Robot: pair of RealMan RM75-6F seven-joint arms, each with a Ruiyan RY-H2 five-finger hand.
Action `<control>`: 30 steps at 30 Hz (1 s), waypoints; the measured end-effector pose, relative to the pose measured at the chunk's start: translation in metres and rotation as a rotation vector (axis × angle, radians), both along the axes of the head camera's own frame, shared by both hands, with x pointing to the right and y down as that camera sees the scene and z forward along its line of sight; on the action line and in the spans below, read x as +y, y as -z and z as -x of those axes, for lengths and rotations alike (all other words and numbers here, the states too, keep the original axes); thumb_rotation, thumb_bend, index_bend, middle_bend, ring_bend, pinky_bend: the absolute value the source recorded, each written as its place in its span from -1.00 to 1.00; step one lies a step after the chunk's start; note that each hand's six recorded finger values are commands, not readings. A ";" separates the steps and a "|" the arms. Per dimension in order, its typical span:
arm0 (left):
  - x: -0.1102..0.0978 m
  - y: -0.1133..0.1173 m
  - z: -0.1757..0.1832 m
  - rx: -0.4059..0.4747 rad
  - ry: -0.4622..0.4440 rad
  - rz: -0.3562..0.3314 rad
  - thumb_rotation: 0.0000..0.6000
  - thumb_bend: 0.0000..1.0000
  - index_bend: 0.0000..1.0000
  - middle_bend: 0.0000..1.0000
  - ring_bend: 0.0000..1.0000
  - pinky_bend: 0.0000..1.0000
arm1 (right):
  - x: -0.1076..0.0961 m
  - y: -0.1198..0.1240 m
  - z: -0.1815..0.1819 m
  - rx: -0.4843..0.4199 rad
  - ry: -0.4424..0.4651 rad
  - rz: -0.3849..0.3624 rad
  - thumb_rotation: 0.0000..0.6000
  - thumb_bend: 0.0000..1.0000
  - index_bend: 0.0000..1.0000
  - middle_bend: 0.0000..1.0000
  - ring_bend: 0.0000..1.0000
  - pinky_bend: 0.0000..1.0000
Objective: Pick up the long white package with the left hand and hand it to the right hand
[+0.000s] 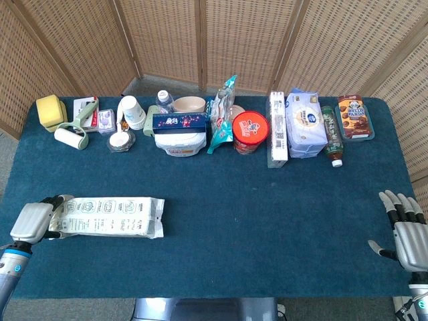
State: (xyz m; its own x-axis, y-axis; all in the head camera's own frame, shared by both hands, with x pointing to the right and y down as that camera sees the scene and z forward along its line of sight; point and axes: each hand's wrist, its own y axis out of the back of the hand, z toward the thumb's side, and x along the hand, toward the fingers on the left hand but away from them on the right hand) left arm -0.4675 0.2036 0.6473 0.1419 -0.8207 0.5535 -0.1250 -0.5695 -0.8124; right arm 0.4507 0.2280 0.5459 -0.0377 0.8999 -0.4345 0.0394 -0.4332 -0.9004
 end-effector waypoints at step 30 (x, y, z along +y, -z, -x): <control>-0.064 0.028 -0.250 0.232 -0.272 0.032 1.00 -1.00 0.00 0.19 -0.01 0.34 | -0.008 -0.005 0.121 -0.231 0.229 0.168 1.00 -1.00 -1.00 -1.00 -1.00 -1.00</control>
